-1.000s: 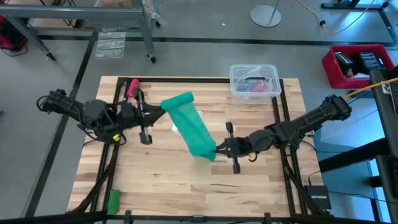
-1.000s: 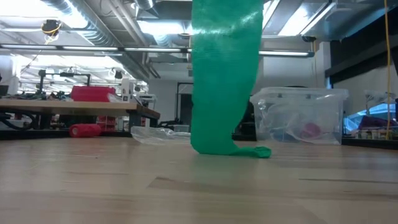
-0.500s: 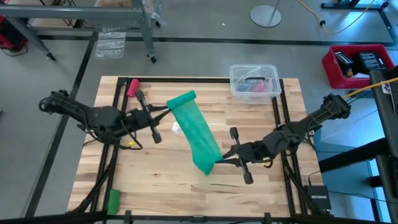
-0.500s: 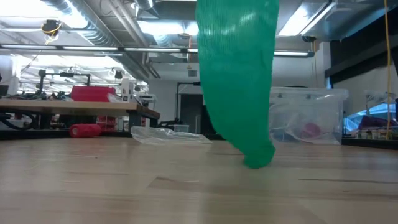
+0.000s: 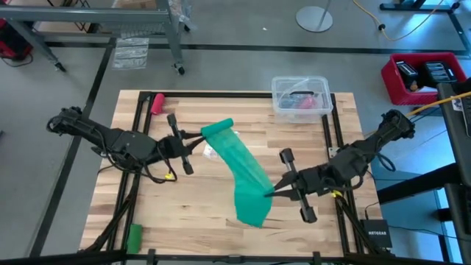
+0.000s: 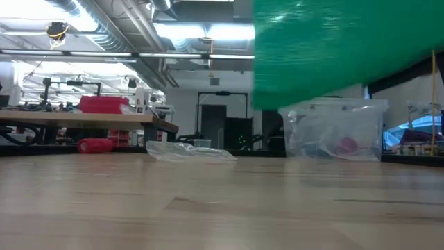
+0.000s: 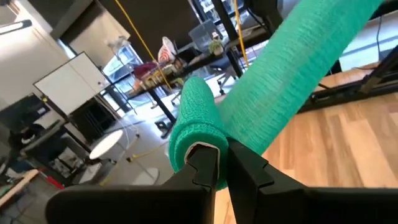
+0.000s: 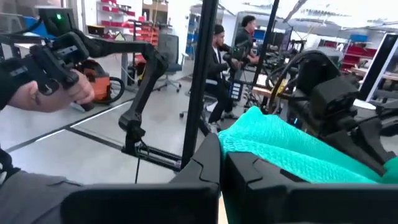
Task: Roll bandage
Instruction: Roll the green bandage
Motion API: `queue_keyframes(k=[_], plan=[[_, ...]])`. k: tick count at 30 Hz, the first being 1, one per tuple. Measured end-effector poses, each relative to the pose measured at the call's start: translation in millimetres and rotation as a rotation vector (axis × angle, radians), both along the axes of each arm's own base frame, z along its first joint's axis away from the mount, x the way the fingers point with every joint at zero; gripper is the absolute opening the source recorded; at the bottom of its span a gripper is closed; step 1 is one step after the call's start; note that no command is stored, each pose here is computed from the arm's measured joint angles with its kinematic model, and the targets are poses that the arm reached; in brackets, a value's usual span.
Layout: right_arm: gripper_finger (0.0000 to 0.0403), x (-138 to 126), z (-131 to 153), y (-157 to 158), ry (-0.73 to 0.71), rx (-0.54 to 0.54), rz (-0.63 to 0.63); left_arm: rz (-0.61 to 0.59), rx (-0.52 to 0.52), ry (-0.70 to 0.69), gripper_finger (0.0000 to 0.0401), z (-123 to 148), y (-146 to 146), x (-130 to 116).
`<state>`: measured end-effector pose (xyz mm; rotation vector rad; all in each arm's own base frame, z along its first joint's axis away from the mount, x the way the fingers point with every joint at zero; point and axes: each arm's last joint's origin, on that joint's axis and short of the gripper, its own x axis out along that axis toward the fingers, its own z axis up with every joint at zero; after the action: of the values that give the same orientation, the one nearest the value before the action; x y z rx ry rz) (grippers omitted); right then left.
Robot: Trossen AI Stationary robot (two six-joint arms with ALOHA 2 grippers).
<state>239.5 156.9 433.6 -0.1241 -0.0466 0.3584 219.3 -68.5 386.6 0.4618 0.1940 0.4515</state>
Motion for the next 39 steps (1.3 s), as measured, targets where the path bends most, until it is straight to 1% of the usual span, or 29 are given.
queue_keyframes(k=[3,8,11,13,15,17,19,23,26,28,31,33,35,37,39], plan=[[0.0001,0,-2,0,0.018,-0.01,0.0,-0.006,-0.023,-0.014,0.0017,0,-1,-1],[0.0003,3,-7,1,0.054,-0.015,-0.011,-0.02,-0.027,-0.013,0.0017,0,-4,-2],[0.0014,8,-12,4,0.081,0.002,-0.021,-0.022,-0.026,-0.012,0.0017,0,-4,-2],[0.0029,13,-17,6,0.099,0.009,-0.06,-0.022,-0.025,-0.014,0.0017,0,-4,-2],[0.0053,17,-23,8,0.129,0.015,-0.106,-0.018,-0.024,-0.015,0.0017,0,-4,-2],[0.0085,21,-30,9,0.178,0.015,-0.148,-0.017,-0.025,-0.022,0.0017,1,-4,-1],[0.0121,23,-39,9,0.241,-0.005,-0.182,-0.019,-0.022,-0.054,0.0017,5,-4,-1],[0.0188,28,-57,9,0.351,-0.069,-0.21,-0.021,-0.012,-0.138,0.0017,17,-3,-4],[0.0222,25,-64,7,0.411,-0.12,-0.221,-0.021,-0.01,-0.16,0.0017,20,-3,-4],[0.0237,23,-67,4,0.436,-0.151,-0.272,-0.024,-0.022,-0.171,0.0017,21,-3,-4],[0.0245,18,-69,-1,0.459,-0.209,-0.362,-0.068,-0.058,-0.196,0.0017,22,-5,-4],[0.0246,13,-69,-5,0.478,-0.234,-0.381,-0.105,-0.095,-0.215,0.0017,23,-7,-4],[0.0242,15,-75,-13,0.494,-0.246,-0.402,-0.152,-0.131,-0.237,0.0017,27,-9,-5],[0.0234,18,-85,-26,0.513,-0.25,-0.422,-0.198,-0.156,-0.259,0.0017,32,-11,-7],[0.0226,21,-97,-44,0.515,-0.219,-0.432,-0.225,-0.166,-0.271,0.0017,36,-14,-8]])
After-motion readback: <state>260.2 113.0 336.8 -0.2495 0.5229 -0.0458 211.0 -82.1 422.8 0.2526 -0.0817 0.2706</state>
